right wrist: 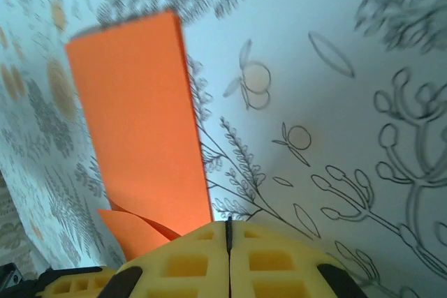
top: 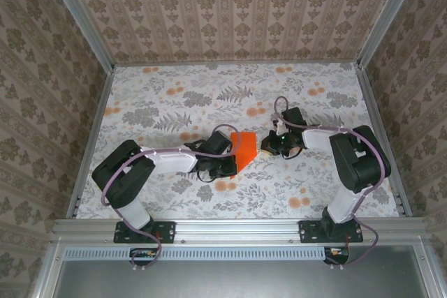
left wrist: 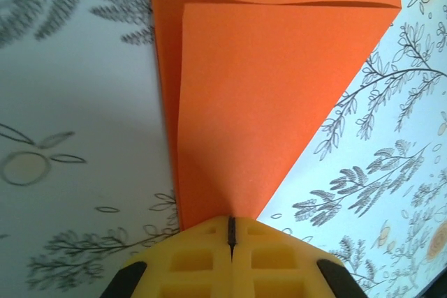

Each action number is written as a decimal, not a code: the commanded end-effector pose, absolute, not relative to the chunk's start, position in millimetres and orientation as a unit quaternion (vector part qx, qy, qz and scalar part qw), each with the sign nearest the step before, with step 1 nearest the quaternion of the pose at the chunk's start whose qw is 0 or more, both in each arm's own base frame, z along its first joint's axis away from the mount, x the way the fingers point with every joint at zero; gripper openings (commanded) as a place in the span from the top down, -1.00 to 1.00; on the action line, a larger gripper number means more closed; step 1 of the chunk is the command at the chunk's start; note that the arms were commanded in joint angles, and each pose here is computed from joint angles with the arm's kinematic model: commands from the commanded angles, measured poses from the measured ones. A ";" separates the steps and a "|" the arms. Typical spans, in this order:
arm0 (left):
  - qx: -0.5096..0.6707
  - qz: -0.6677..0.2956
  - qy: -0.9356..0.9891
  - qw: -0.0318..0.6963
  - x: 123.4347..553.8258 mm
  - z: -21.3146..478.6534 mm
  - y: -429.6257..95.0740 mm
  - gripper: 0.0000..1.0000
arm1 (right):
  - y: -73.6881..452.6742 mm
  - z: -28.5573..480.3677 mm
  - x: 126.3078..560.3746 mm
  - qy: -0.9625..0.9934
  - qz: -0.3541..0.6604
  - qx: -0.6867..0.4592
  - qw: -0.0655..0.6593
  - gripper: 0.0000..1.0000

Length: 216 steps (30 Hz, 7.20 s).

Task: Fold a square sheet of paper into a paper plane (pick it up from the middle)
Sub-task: Third fold the triangle at the center of the table, then fourth fold the wing at the center of the table.

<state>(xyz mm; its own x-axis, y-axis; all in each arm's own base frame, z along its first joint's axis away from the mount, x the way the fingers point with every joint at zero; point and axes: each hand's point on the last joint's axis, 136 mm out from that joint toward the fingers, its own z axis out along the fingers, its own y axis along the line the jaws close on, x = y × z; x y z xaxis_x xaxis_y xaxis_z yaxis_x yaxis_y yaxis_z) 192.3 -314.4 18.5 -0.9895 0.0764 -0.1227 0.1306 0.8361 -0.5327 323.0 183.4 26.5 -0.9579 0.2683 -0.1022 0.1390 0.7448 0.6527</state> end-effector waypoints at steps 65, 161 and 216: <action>0.055 -0.262 0.962 0.056 154.9 10.0 -240.6 1.00 | 218.0 -36.9 256.8 0.965 0.240 0.107 -0.008 0.90; 0.060 -0.223 0.966 0.116 223.7 10.0 -304.3 0.97 | 222.2 25.9 290.7 0.916 0.369 0.152 0.034 0.40; 0.397 -0.282 0.820 0.302 222.7 66.9 -383.0 -0.60 | 185.3 53.4 291.0 0.882 0.280 0.379 0.019 1.00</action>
<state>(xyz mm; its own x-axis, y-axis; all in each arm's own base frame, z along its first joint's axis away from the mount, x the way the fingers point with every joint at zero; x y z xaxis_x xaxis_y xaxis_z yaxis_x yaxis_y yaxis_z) 220.7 -366.6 57.8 -0.5977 0.4460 -0.6662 0.7541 0.5948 -0.2784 296.1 184.4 54.7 -0.7455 0.6577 0.1078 0.5952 0.5843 0.5516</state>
